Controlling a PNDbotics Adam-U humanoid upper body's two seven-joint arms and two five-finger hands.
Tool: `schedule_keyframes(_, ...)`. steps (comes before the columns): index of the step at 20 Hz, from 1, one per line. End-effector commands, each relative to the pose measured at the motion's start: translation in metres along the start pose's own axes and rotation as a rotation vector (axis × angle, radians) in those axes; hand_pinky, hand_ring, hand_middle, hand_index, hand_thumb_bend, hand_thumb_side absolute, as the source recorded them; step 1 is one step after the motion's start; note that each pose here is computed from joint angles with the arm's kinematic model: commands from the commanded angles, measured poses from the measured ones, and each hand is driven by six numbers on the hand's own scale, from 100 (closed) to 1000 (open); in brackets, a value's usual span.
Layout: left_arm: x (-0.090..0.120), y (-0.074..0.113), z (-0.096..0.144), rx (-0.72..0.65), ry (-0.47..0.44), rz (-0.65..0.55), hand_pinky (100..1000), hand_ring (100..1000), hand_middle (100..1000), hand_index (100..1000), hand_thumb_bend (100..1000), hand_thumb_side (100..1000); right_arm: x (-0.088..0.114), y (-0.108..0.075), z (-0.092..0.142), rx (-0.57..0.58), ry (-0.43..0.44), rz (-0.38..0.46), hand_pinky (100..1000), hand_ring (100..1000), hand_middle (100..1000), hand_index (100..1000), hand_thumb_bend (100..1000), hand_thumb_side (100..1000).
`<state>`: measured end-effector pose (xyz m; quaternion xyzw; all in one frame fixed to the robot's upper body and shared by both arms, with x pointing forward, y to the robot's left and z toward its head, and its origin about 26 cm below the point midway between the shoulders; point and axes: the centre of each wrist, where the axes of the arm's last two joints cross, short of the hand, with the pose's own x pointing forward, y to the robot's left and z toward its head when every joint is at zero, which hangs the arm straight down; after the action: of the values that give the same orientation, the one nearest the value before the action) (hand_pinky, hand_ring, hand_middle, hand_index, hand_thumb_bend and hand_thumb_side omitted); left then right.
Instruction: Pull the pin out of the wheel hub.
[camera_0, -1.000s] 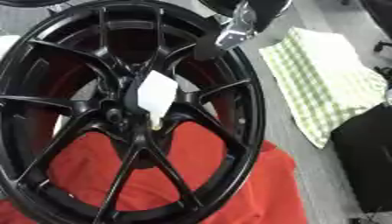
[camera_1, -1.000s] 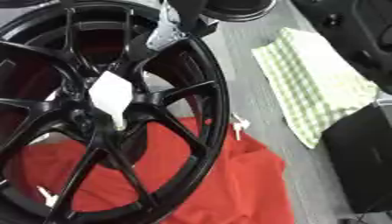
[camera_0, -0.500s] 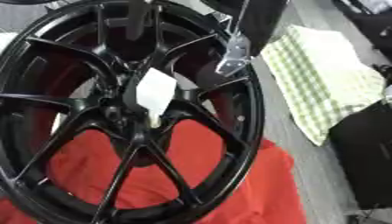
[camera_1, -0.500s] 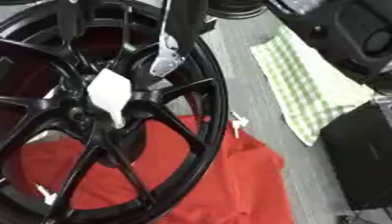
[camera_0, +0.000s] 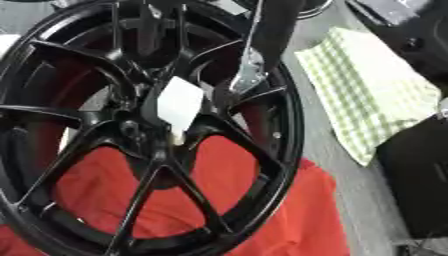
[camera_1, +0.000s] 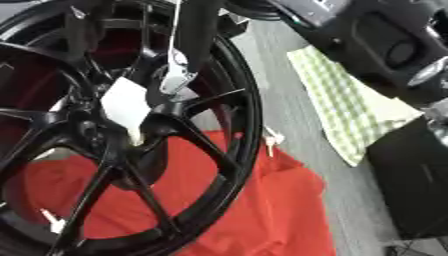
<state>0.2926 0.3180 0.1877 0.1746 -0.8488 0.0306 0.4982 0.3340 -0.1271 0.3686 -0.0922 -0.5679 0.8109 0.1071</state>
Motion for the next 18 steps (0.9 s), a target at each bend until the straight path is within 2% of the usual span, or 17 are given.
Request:
schedule_keyframes(1, 0.007, 0.000, -0.004, -0.009, -0.029, 0.000, 710, 687, 686, 735, 100, 861, -0.003, -0.002, 0.002, -0.008, 0.033, 0.021, 876, 817, 737, 828, 502, 241)
schedule_keyframes(18, 0.010, -0.003, -0.006, -0.020, -0.040, 0.012, 711, 690, 687, 736, 100, 862, -0.009, 0.009, -0.008, 0.035, -0.005, -0.044, 872, 811, 707, 799, 504, 257)
